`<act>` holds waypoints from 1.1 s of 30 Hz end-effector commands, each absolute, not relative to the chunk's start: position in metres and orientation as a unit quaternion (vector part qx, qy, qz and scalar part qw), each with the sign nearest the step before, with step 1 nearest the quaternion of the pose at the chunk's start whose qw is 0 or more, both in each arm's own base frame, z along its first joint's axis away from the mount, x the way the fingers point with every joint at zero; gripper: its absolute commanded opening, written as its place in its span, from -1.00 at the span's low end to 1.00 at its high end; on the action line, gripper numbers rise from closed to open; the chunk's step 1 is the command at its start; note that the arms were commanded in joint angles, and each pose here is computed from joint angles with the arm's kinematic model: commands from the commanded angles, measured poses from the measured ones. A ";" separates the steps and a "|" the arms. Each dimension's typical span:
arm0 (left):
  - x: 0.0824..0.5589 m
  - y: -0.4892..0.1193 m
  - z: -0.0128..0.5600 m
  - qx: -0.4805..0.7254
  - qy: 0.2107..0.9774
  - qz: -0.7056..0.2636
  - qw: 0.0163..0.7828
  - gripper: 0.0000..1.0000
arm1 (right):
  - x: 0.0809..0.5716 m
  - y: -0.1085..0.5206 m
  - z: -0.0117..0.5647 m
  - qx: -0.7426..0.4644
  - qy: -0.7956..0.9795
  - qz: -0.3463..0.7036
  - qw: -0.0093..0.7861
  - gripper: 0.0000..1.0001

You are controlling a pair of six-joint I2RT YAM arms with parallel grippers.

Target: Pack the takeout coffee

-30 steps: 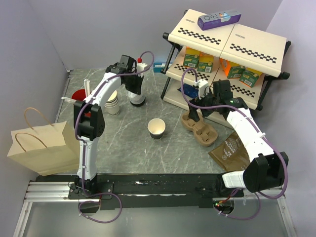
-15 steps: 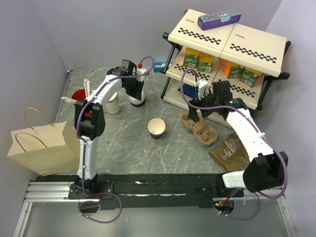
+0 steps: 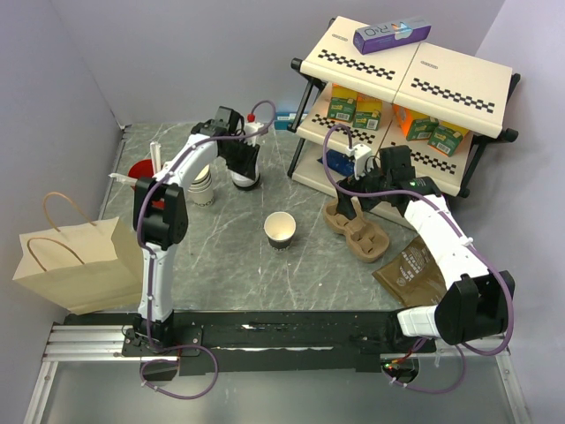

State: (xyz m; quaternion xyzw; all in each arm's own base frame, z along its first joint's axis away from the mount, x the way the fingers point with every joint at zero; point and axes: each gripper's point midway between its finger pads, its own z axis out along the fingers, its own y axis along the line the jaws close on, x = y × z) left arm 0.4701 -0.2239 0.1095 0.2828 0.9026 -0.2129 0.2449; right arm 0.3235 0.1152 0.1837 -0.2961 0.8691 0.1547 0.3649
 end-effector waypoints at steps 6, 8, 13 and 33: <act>0.497 -0.227 0.151 0.313 0.875 -0.197 0.313 -0.28 | 0.324 0.117 0.199 -0.300 0.855 0.160 0.391 0.99; 0.502 -0.224 0.145 0.313 0.877 -0.182 0.315 -0.26 | 0.325 0.118 0.199 -0.301 0.855 0.160 0.390 0.99; 0.515 -0.221 0.134 0.312 0.883 -0.162 0.311 -0.26 | 0.326 0.117 0.200 -0.302 0.855 0.160 0.390 0.99; 0.505 -0.231 0.110 0.312 0.887 -0.192 0.280 -0.32 | 0.323 0.117 0.197 -0.302 0.856 0.159 0.388 0.99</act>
